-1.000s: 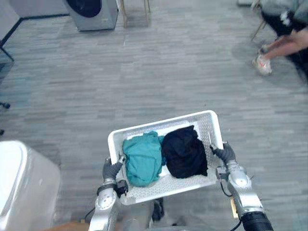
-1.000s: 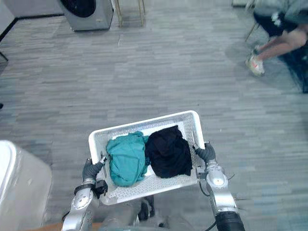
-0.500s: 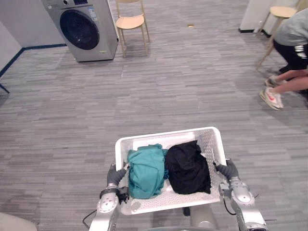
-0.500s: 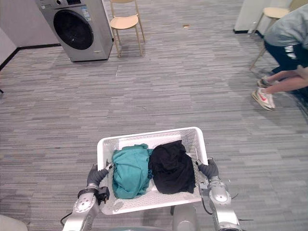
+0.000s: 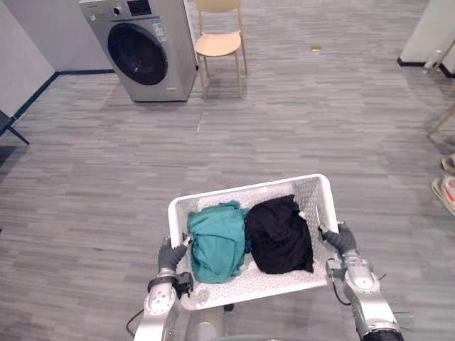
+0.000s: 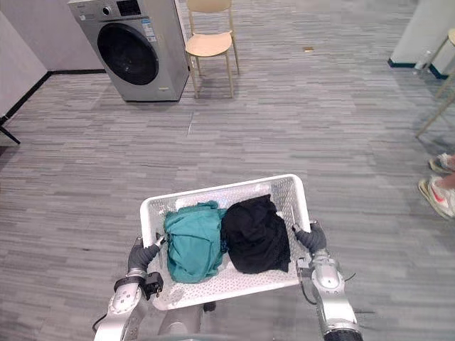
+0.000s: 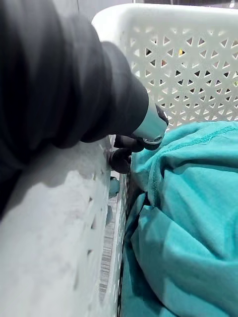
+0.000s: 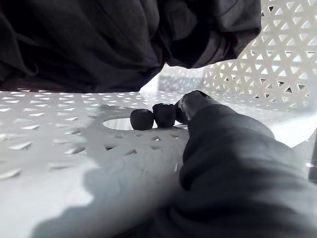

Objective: Pick up the laundry basket with both hands and put the clothes into the washing machine.

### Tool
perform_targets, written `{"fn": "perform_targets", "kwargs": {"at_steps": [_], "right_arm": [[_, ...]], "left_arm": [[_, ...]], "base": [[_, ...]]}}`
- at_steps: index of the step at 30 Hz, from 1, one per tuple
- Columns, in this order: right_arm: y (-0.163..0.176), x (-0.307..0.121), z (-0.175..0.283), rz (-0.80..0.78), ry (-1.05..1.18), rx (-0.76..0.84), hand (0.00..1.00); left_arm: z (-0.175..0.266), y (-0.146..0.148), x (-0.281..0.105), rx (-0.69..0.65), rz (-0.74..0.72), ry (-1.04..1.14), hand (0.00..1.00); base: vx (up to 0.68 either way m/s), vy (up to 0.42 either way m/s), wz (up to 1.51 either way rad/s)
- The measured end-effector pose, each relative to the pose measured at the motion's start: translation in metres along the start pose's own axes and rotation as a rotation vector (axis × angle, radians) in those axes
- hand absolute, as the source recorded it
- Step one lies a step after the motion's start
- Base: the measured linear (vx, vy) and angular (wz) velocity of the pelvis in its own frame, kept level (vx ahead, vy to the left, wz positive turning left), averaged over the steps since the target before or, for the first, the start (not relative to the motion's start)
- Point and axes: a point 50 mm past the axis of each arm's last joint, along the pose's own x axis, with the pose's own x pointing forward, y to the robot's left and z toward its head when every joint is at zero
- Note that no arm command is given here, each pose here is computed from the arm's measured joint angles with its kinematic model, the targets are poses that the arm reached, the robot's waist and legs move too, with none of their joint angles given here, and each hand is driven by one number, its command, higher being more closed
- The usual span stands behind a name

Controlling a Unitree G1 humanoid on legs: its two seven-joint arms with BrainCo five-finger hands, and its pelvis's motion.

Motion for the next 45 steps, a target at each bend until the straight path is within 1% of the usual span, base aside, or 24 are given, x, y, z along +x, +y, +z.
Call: {"fn": "perform_targets", "kwargs": {"at_steps": [1, 3, 5, 8, 10, 12, 13, 15, 16, 18, 23, 27, 31, 33, 36, 39, 45], "right_arm": [[0.000, 0.000, -0.002, -0.001, 0.007, -0.001, 1.00], [0.010, -0.004, -0.014, 0.015, 0.060, 0.012, 1.00], [0.012, -0.006, -0.016, 0.018, 0.061, 0.020, 1.00], [0.010, -0.006, -0.011, 0.001, 0.038, 0.042, 1.00], [0.006, -0.008, -0.014, -0.024, 0.051, 0.057, 1.00], [0.005, -0.014, -0.022, -0.026, 0.077, 0.052, 1.00], [0.001, -0.022, -0.033, -0.032, 0.119, 0.040, 1.00], [-0.004, -0.026, -0.038, -0.042, 0.141, 0.031, 1.00], [-0.008, -0.027, -0.033, -0.049, 0.123, 0.024, 1.00], [-0.004, -0.029, -0.020, -0.028, 0.080, 0.017, 1.00], [-0.006, -0.023, 0.007, -0.050, -0.038, 0.017, 1.00], [-0.009, -0.014, 0.009, -0.042, -0.050, -0.009, 1.00], [-0.007, -0.016, -0.017, -0.060, 0.062, 0.013, 1.00], [-0.008, -0.016, -0.021, -0.064, 0.081, 0.014, 1.00], [0.003, -0.016, -0.030, -0.037, 0.123, 0.021, 1.00], [0.011, -0.010, -0.021, -0.002, 0.090, 0.026, 1.00], [0.012, -0.010, -0.022, 0.009, 0.095, 0.022, 1.00]], "left_arm": [[0.001, 0.002, 0.001, 0.016, -0.003, -0.001, 1.00], [-0.002, 0.010, 0.003, 0.069, 0.003, 0.025, 1.00], [0.001, 0.012, 0.006, 0.087, 0.000, 0.010, 1.00], [0.013, 0.009, 0.017, 0.129, -0.036, -0.035, 1.00], [0.012, 0.005, 0.022, 0.150, -0.054, -0.024, 1.00], [0.005, 0.006, 0.018, 0.178, -0.063, -0.001, 1.00], [-0.008, 0.001, 0.013, 0.171, -0.073, 0.048, 1.00], [-0.013, -0.003, 0.011, 0.154, -0.070, 0.068, 1.00], [-0.013, -0.006, 0.011, 0.140, -0.071, 0.066, 1.00], [-0.016, -0.001, 0.008, 0.114, -0.041, 0.078, 1.00], [-0.005, -0.003, 0.009, 0.094, -0.045, 0.028, 1.00], [-0.003, -0.005, 0.008, 0.079, -0.043, 0.016, 1.00], [-0.007, -0.007, 0.006, 0.081, -0.050, 0.041, 1.00], [-0.005, -0.007, 0.008, 0.092, -0.059, 0.035, 1.00], [-0.010, 0.002, 0.010, 0.129, -0.045, 0.068, 1.00], [-0.005, 0.011, 0.013, 0.162, -0.030, 0.048, 1.00], [-0.008, 0.011, 0.015, 0.178, -0.040, 0.065, 1.00]], "base": [[0.70, 0.302, 0.43], [0.75, 0.257, 0.47], [0.75, 0.189, 0.30], [0.76, 0.084, 0.60], [0.79, -0.011, 0.62], [0.88, -0.085, 0.58], [0.91, -0.117, 0.54], [0.88, -0.139, 0.33], [0.66, -0.119, 0.16], [0.84, -0.146, -0.22], [0.74, -0.059, -0.32], [0.60, 0.135, -0.59], [0.77, 0.325, -0.54], [0.64, 0.267, -0.23], [0.51, 0.184, -0.12], [0.45, 0.100, -0.23], [0.47, -0.027, 0.20]]}}
